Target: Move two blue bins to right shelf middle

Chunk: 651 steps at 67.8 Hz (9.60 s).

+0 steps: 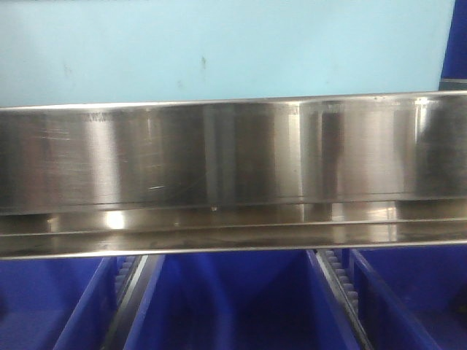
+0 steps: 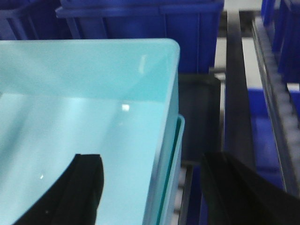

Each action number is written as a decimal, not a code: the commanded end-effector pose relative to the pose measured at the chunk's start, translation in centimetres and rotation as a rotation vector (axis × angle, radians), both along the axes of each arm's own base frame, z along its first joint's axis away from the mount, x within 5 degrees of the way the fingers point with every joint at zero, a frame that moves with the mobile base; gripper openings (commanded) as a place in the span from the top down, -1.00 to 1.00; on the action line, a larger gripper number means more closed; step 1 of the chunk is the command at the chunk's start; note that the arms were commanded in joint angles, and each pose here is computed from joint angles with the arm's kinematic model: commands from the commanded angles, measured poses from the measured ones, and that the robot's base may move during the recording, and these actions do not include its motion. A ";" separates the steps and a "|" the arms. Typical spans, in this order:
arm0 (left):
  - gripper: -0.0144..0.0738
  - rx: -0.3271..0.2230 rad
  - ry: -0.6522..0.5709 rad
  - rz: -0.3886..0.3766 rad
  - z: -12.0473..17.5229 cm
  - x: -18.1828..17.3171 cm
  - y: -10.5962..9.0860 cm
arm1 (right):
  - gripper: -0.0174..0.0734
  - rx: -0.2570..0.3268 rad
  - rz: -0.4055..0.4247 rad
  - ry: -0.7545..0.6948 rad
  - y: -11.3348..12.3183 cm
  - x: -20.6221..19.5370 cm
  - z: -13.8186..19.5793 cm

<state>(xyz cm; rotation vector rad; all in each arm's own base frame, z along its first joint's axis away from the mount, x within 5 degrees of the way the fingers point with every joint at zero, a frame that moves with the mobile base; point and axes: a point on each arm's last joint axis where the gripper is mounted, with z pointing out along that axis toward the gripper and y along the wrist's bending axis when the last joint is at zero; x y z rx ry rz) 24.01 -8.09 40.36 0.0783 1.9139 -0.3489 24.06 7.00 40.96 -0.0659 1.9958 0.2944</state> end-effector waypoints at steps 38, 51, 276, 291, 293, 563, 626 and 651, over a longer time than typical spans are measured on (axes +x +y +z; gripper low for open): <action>-0.21 0.097 0.640 0.140 1.1 3.3 -0.7 | -0.13 -0.007 0.007 0.586 1.5 1.8 0.5; -0.21 0.069 0.698 0.114 -0.1 3.1 -1.2 | -0.13 0.014 -0.012 0.646 1.6 1.7 -1.0; 0.92 0.016 0.172 -0.011 9.3 2.2 -1.0 | 0.98 -0.071 0.104 0.098 1.6 0.5 8.8; 0.92 -0.005 0.108 -0.013 9.8 2.5 -1.1 | 0.98 -0.070 0.104 0.096 1.6 0.5 8.8; 0.92 -0.008 0.101 -0.013 9.9 2.5 -1.1 | 0.98 -0.070 0.104 0.096 1.6 0.5 8.8; 0.92 -0.062 -0.068 -0.017 11.3 3.3 -1.3 | 0.98 -0.069 0.104 0.093 1.6 0.6 8.8; 0.92 -0.059 -0.069 -0.016 11.3 3.3 -1.3 | 0.98 -0.069 0.104 0.093 1.6 0.6 8.8; 0.92 -0.046 -0.073 -0.010 11.3 3.3 -1.2 | 0.98 -0.069 0.104 0.093 1.6 0.6 8.8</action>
